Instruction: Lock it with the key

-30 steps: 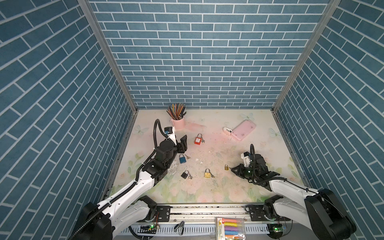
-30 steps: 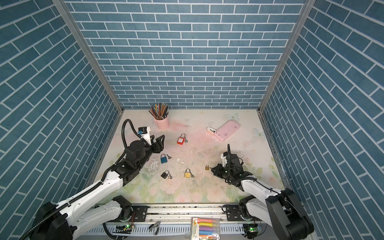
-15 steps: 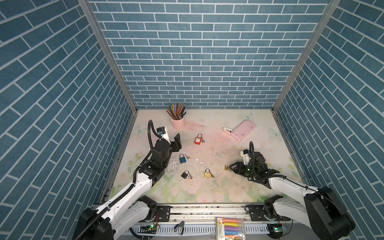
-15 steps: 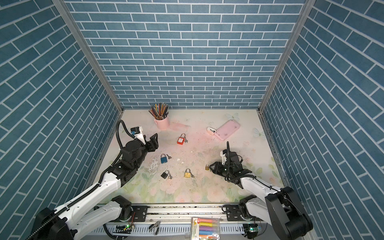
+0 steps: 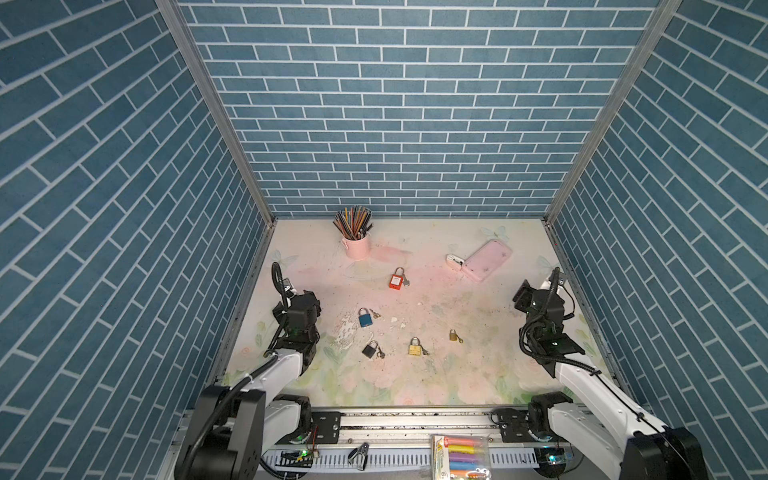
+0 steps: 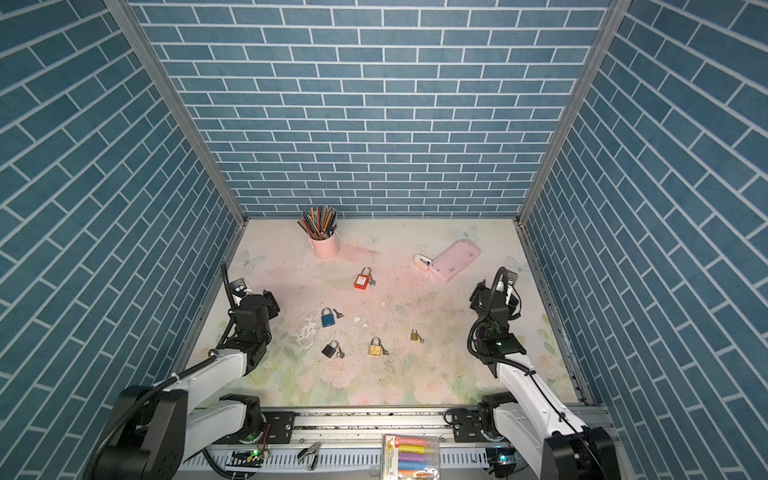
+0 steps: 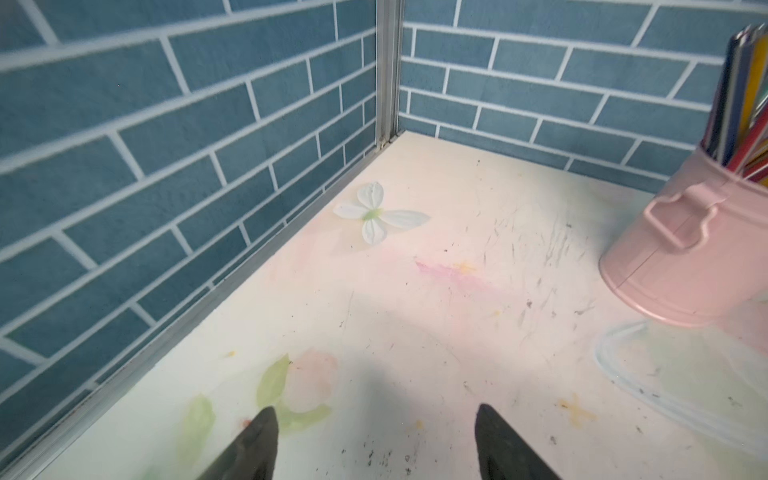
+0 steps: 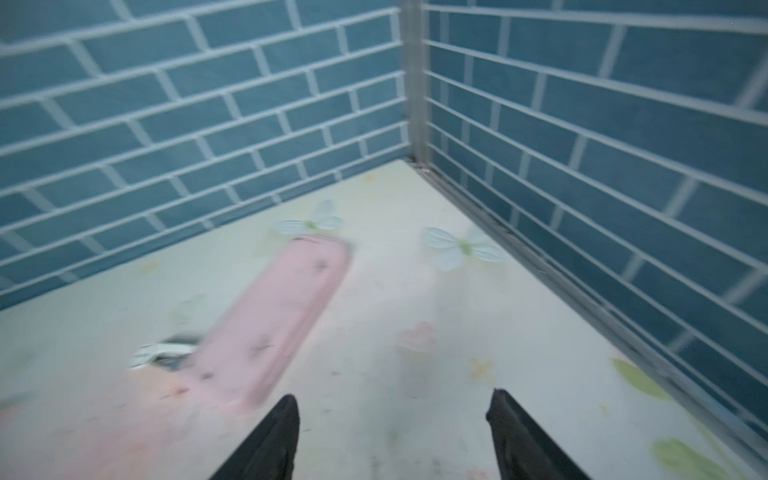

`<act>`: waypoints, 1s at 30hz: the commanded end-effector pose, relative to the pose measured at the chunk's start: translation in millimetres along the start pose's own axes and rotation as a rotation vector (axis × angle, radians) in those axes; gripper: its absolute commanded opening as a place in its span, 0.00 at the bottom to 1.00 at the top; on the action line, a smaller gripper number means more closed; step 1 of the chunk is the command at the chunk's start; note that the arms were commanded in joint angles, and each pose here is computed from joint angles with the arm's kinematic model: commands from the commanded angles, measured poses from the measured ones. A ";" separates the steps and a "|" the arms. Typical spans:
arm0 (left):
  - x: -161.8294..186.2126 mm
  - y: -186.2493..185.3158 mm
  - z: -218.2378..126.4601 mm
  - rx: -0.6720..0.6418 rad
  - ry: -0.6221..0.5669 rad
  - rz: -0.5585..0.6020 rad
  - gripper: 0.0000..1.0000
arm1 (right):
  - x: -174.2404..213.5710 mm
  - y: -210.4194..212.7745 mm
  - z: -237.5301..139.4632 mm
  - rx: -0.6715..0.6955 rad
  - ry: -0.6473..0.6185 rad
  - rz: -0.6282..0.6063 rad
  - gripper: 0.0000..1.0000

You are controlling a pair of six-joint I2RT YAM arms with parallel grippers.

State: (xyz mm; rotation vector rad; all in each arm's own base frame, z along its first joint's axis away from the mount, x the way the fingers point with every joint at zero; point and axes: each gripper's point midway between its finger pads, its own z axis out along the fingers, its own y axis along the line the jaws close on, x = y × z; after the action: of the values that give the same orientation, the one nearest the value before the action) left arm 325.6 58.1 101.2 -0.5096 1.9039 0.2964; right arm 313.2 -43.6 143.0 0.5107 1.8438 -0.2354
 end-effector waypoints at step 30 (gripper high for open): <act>-27.1 -65.1 14.7 0.345 -0.221 0.145 0.85 | 12.3 52.1 31.8 -0.388 -0.203 -0.229 0.74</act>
State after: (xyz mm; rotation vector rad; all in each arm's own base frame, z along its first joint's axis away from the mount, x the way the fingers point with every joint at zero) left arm 371.3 14.4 115.7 -0.1259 1.7512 0.1082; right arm 360.9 -12.2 123.9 0.0813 1.7619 -0.1213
